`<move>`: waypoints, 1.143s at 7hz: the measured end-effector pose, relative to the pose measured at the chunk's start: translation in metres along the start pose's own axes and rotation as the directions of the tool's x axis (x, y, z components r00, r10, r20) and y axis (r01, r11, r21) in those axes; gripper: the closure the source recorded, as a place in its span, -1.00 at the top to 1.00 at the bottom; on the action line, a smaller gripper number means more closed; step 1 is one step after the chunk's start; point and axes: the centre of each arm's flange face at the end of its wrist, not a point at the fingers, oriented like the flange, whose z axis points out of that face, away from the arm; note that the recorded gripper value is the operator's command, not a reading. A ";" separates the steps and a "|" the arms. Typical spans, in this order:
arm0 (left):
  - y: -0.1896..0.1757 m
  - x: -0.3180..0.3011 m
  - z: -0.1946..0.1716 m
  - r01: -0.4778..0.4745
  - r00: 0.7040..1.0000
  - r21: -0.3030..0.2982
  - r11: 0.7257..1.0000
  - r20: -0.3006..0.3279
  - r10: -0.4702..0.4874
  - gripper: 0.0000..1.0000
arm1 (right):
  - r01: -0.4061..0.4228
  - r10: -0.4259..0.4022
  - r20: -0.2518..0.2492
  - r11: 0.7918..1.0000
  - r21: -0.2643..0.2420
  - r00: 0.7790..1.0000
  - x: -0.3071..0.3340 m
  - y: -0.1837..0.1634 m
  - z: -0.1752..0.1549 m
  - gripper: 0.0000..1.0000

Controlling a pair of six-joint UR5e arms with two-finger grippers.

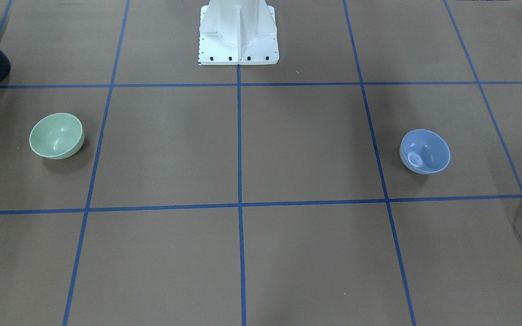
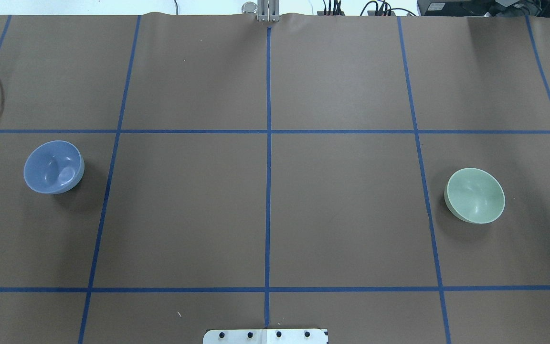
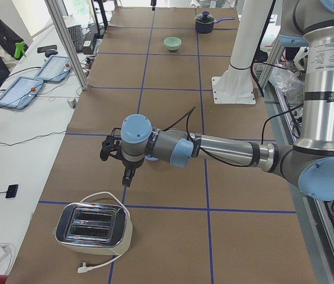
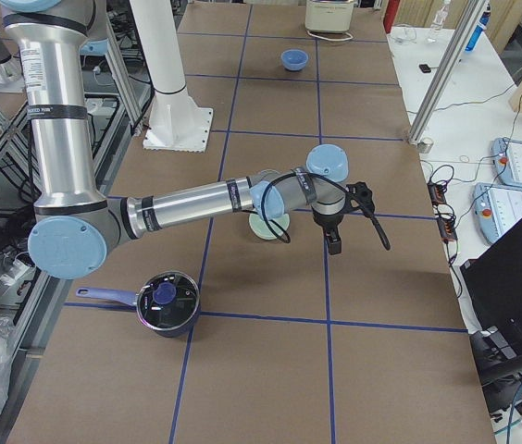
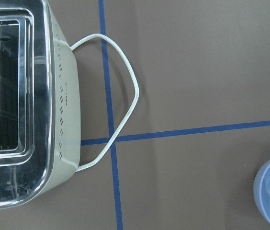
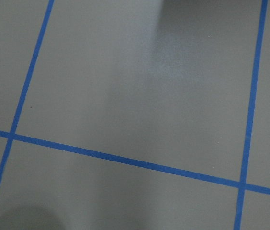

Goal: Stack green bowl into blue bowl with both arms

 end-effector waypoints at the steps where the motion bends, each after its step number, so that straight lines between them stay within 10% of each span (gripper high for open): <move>1: -0.012 0.022 0.016 -0.058 0.998 -0.009 0.998 -0.012 0.058 0.98 | 0.012 -0.012 0.001 1.000 0.000 1.000 -0.005 -0.004 0.002 1.00; 8: -0.011 0.133 0.161 0.002 0.999 -0.179 0.984 0.037 0.005 0.95 | 0.084 -0.089 -0.072 0.995 -0.060 0.993 -0.037 -0.002 0.049 1.00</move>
